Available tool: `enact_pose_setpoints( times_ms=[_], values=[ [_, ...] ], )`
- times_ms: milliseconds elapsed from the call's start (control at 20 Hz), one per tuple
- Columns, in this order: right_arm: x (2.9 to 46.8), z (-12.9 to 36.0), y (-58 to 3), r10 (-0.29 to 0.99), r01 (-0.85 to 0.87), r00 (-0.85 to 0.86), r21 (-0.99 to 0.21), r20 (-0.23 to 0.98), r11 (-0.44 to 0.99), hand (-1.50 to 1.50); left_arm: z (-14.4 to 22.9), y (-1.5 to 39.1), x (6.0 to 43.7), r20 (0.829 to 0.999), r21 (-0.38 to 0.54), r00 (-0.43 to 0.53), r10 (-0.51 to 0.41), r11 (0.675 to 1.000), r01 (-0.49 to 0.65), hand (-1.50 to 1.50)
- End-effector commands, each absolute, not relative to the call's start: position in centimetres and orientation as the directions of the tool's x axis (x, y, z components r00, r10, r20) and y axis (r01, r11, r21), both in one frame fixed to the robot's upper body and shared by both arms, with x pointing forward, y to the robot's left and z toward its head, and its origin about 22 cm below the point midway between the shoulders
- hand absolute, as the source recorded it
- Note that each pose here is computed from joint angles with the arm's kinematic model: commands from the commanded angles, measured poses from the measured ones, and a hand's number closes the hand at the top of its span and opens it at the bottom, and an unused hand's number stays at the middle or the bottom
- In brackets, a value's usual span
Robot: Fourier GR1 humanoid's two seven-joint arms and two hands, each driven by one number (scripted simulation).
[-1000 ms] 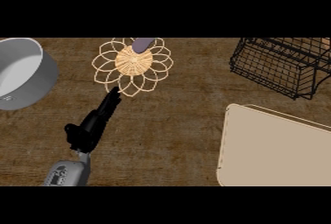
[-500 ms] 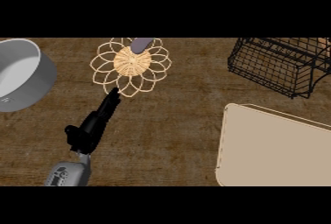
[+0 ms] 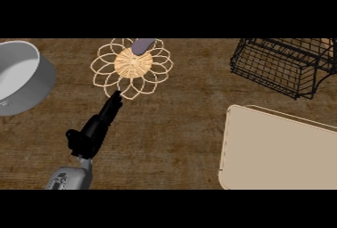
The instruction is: Pick the squash from the tray and place it in the tiered basket
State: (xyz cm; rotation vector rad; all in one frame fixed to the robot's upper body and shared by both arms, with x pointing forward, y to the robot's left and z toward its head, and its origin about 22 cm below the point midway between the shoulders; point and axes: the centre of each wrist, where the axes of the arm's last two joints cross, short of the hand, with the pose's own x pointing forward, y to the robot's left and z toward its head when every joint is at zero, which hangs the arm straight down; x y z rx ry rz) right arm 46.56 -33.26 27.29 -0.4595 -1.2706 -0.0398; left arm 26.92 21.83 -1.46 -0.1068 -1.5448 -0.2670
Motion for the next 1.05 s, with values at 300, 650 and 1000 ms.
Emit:
enact_pose_setpoints(
  times_ms=[300,650,1000],
  values=[
    [42.2,30.7,-42.2,0.23,0.732,0.169,-0.278,0.958,0.622,-1.5,-2.1,23.2,26.6,0.995,0.088,0.019,-0.094,0.972,0.218,0.0],
    [34.9,30.8,-52.1,0.176,0.783,-0.003,-0.107,0.984,0.613,-1.5,-2.2,22.9,27.2,0.996,0.082,0.028,-0.088,0.98,0.184,0.0],
    [26.8,27.2,-59.5,0.175,0.766,0.021,-0.129,0.984,0.63,-1.5,-2.3,23.5,27.0,0.995,0.089,0.024,-0.095,0.977,0.196,0.0]
  ],
)
